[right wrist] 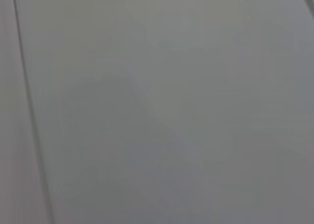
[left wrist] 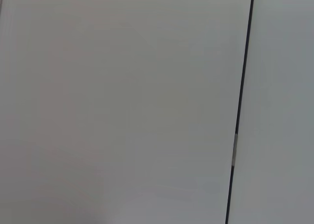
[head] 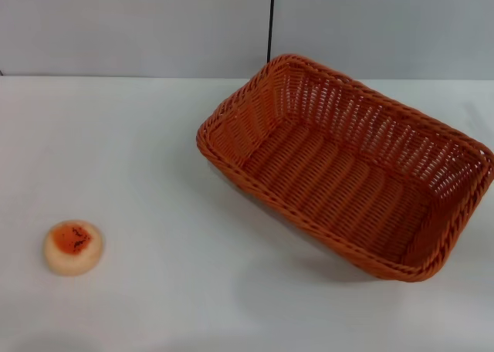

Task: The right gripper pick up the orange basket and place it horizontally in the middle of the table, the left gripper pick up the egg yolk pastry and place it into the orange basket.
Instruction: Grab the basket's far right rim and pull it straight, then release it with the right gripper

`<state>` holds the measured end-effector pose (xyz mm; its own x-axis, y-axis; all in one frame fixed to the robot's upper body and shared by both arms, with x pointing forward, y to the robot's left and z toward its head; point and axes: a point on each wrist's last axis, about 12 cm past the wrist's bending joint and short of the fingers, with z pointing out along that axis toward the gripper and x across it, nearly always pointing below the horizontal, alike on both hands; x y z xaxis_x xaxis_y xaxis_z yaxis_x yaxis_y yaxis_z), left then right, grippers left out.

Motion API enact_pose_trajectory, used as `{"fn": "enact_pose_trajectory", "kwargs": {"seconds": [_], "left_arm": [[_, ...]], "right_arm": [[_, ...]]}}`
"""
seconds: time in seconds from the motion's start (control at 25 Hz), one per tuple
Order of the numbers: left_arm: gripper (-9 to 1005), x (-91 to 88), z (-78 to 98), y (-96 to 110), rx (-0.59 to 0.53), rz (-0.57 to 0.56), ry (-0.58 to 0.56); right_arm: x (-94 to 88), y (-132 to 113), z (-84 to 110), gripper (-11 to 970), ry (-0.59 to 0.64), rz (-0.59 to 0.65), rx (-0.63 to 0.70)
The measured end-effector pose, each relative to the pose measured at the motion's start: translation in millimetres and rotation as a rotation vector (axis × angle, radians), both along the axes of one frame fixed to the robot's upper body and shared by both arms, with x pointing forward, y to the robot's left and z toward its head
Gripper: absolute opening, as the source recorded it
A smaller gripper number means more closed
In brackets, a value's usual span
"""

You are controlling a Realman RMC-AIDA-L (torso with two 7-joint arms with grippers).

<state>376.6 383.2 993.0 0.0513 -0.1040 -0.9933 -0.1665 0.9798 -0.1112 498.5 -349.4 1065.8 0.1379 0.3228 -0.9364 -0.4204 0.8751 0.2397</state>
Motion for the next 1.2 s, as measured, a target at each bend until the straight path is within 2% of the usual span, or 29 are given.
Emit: {"fn": "enact_pose_trajectory", "kwargs": {"seconds": [0.16,0.32,0.6,0.76,0.92,1.2], "left_arm": [[813,2.2,-0.6,0,-0.002,-0.001,0.007],[813,4.0,-4.9,0,-0.013,0.006,0.041],[813,7.5,-6.6,-6,-0.03,-0.002,0.045],[813,8.6,-6.2,-6,-0.034,-0.005,0.042],[812,7.9,-6.3,-6,-0.034,-0.005,0.044],[812,5.3,-6.8,-4,-0.034,0.003,0.047]], "right_arm": [[21.8,-18,30.9,653,0.145,0.158,-0.011],[39.5,-23,62.7,652,0.378,0.284,-0.072],[61.7,-2,120.3,652,0.735,0.382,-0.369],[71.6,10,143.0,652,0.884,0.47,-0.447],[81.1,18,149.7,653,0.973,0.478,-0.492],[92.9,25,135.8,652,1.027,0.462,-0.517]]}}
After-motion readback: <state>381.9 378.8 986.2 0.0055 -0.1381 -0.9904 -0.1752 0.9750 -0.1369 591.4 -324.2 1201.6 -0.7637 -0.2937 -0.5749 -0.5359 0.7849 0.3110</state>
